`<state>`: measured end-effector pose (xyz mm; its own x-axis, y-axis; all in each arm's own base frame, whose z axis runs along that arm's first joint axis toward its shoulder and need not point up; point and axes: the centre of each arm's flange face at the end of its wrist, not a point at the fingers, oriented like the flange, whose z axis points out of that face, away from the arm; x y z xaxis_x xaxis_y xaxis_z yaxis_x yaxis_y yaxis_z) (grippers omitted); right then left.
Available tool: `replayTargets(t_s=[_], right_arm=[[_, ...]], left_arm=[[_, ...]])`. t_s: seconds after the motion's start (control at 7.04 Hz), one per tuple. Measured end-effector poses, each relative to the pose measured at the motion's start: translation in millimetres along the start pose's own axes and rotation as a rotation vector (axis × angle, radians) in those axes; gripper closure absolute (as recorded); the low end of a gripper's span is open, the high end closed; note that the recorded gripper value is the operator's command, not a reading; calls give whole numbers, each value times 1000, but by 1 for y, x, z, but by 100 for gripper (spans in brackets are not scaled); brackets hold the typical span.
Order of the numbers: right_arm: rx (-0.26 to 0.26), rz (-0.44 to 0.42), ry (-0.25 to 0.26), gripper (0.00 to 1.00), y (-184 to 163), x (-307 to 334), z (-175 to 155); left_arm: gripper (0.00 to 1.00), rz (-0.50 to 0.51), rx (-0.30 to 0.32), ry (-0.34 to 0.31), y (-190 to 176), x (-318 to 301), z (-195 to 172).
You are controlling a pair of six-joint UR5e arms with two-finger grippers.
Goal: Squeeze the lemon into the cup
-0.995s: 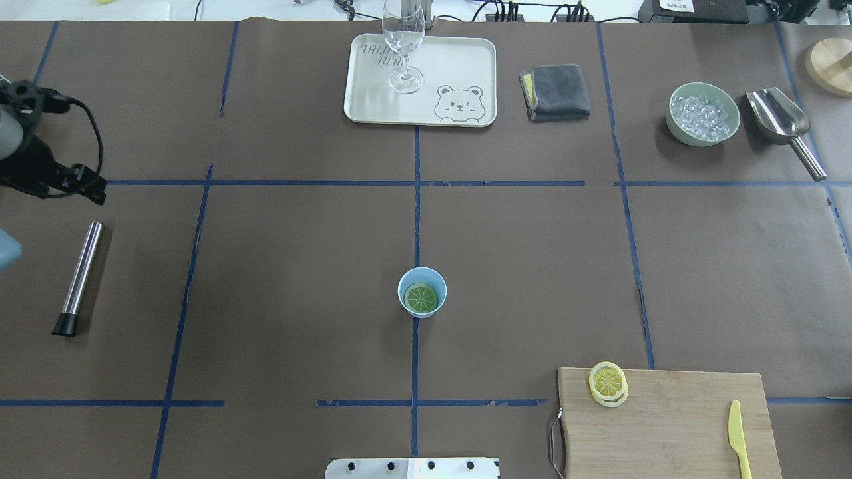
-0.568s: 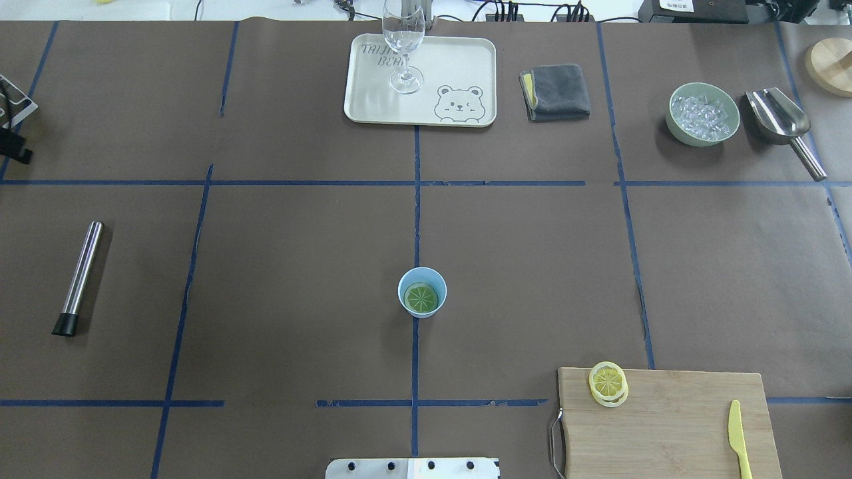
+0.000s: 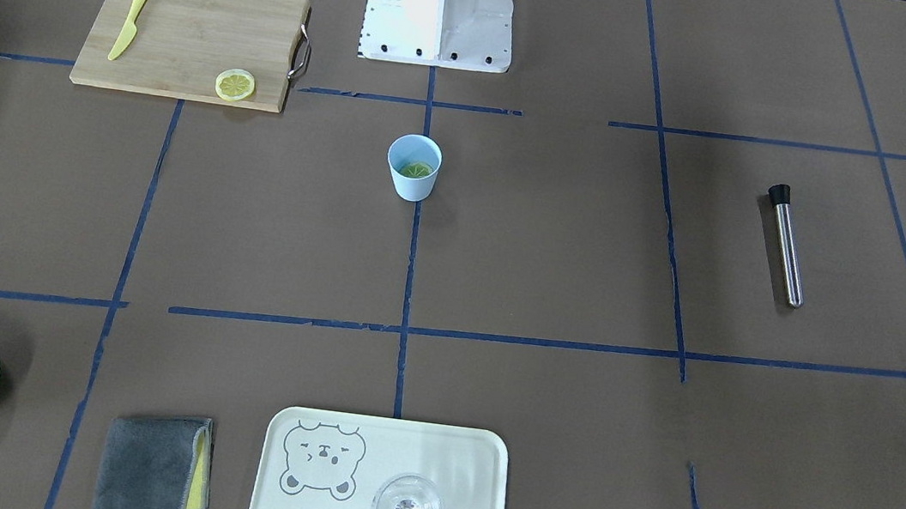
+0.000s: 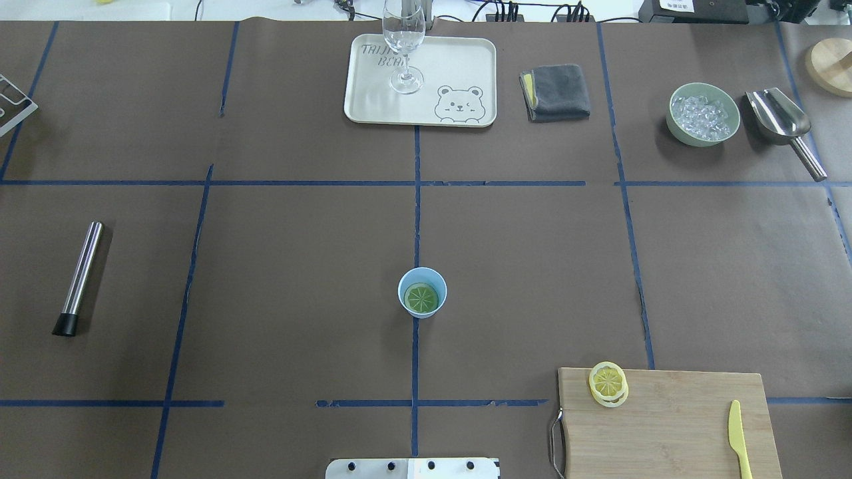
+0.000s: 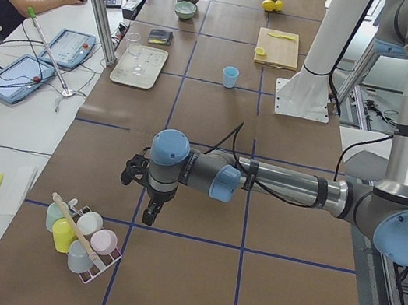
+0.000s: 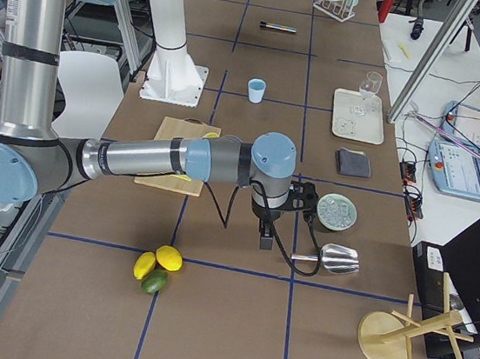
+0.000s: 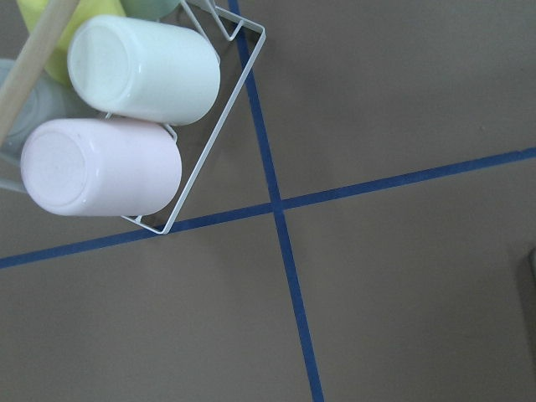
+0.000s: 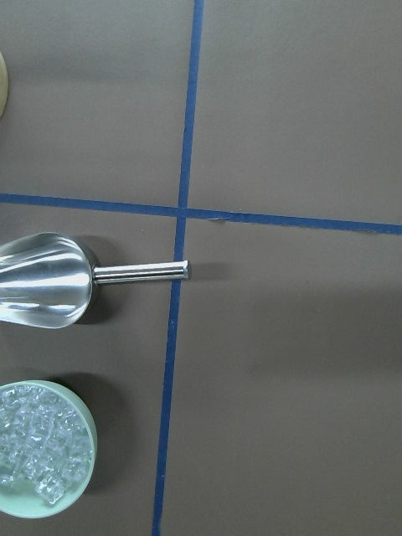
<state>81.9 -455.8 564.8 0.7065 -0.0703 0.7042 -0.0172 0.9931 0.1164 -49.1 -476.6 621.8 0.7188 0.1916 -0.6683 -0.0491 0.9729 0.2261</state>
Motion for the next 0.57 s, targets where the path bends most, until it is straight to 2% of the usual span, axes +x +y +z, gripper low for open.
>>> replayTargets(t_s=[0.57], right_arm=[[-19,20,-1,0,6,8,8]], left_arm=[[0,-15,-4,16,3,-4,2]])
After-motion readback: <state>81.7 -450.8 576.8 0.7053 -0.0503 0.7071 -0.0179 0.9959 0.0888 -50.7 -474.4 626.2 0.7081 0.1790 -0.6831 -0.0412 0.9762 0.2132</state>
